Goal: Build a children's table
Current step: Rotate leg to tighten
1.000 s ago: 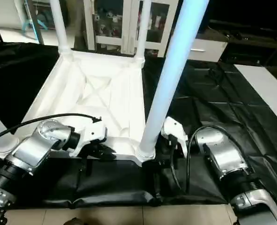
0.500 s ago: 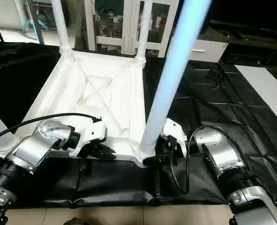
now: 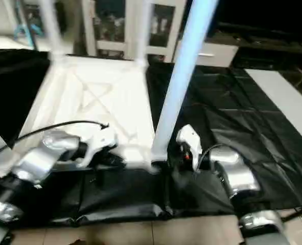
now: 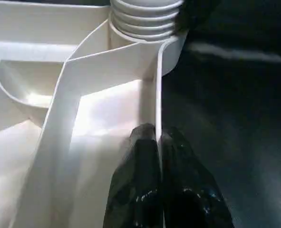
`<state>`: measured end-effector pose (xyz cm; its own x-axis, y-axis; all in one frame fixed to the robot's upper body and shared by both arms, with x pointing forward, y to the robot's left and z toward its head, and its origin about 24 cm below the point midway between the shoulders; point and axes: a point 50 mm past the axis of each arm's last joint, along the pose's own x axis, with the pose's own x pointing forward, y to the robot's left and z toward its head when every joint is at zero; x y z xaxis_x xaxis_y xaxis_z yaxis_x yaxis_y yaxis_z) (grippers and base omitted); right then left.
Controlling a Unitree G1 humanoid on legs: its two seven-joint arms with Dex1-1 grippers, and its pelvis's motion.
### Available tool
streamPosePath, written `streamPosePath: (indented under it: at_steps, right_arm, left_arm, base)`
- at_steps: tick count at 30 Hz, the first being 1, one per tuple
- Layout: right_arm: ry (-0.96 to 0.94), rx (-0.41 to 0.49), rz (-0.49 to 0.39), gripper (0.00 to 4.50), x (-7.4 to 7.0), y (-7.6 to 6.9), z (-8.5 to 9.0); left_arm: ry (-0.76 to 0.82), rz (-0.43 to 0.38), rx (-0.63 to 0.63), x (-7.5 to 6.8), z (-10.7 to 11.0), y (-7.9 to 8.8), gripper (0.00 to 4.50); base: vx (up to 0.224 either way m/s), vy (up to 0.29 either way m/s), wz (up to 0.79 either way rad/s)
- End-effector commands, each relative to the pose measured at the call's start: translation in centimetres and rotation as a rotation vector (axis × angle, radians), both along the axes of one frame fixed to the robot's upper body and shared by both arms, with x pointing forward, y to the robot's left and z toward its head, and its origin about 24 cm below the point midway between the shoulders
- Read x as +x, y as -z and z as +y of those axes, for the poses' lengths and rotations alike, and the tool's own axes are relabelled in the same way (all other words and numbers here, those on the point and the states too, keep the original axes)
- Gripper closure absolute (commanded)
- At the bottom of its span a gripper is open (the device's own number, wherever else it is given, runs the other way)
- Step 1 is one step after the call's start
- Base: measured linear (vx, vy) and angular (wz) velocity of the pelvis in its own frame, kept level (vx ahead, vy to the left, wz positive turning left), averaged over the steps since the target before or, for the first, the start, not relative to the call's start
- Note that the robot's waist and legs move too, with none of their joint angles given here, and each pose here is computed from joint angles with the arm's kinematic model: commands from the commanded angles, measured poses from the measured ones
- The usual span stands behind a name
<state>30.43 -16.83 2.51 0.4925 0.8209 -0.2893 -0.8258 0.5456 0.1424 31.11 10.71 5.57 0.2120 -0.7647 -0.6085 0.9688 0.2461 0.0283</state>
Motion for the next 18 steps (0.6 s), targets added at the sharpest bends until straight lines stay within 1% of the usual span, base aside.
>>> streamPosePath:
  at_steps: [1, 4, 5, 7, 8, 10, 11, 12, 13, 15, 17, 18]
  right_arm:
    - [0.144, -0.023, -0.005, 1.83, 0.8, 0.6, 1.3]
    - [0.336, -0.098, -0.044, 1.84, 2.0, 1.1, 2.2]
    - [0.450, -0.116, -0.048, 1.84, 2.5, 1.3, 2.6]
    - [0.556, -0.105, -0.045, 1.84, 3.0, 1.3, 3.7]
    - [0.562, -0.090, -0.041, 1.84, 3.0, 1.4, 4.7]
    - [0.571, -0.082, -0.064, 1.84, 3.2, 1.2, 6.6]
    - [0.568, -0.067, -0.072, 1.84, 3.2, 1.0, 7.2]
    - [0.568, -0.064, -0.073, 1.84, 3.2, 1.0, 7.2]
    - [0.563, -0.051, -0.077, 1.84, 3.1, 0.9, 7.5]
    - [0.513, 0.014, -0.094, 1.84, 3.0, 0.3, 8.4]
    - [0.468, 0.092, -0.086, 1.84, 2.8, -0.1, 8.7]
    - [0.422, 0.188, -0.068, 1.84, 2.5, -0.7, 8.7]
  left_arm:
    - [-0.030, -0.018, -0.057, 0.3, -2.9, 0.2, 4.50]
    - [-0.192, -0.047, -0.044, 1.5, -3.9, 0.2, 4.50]
    - [-0.269, -0.076, -0.046, 2.2, -4.4, 0.1, 4.50]
    - [-0.329, -0.139, -0.050, 2.9, -5.4, -0.3, 4.50]
    - [-0.355, -0.165, -0.059, 3.2, -6.0, -0.5, 4.50]
    - [-0.387, -0.212, -0.071, 3.6, -6.8, -0.9, 4.50]
    - [-0.393, -0.227, -0.074, 3.7, -7.0, -1.0, 4.50]
    - [-0.393, -0.229, -0.074, 3.7, -7.0, -1.0, 4.50]
    - [-0.393, -0.234, -0.075, 3.8, -7.0, -1.1, 4.50]
    - [-0.398, -0.247, -0.082, 3.9, -6.9, -1.2, 4.50]
    - [-0.393, -0.253, -0.078, 3.9, -6.6, -1.2, 4.50]
    - [-0.387, -0.250, -0.075, 3.9, -6.3, -1.1, 4.50]
  base:
    - [0.000, 0.000, 0.00]
    - [0.000, 0.000, 0.00]
    - [0.000, 0.000, 0.00]
    - [0.000, 0.000, 0.00]
    - [0.000, 0.000, 0.00]
    - [0.000, 0.000, 0.00]
    - [0.000, 0.000, 0.00]
    - [0.000, 0.000, 0.00]
    - [0.000, 0.000, 0.00]
    - [0.000, 0.000, 0.00]
    - [0.000, 0.000, 0.00]
    - [0.000, 0.000, 0.00]
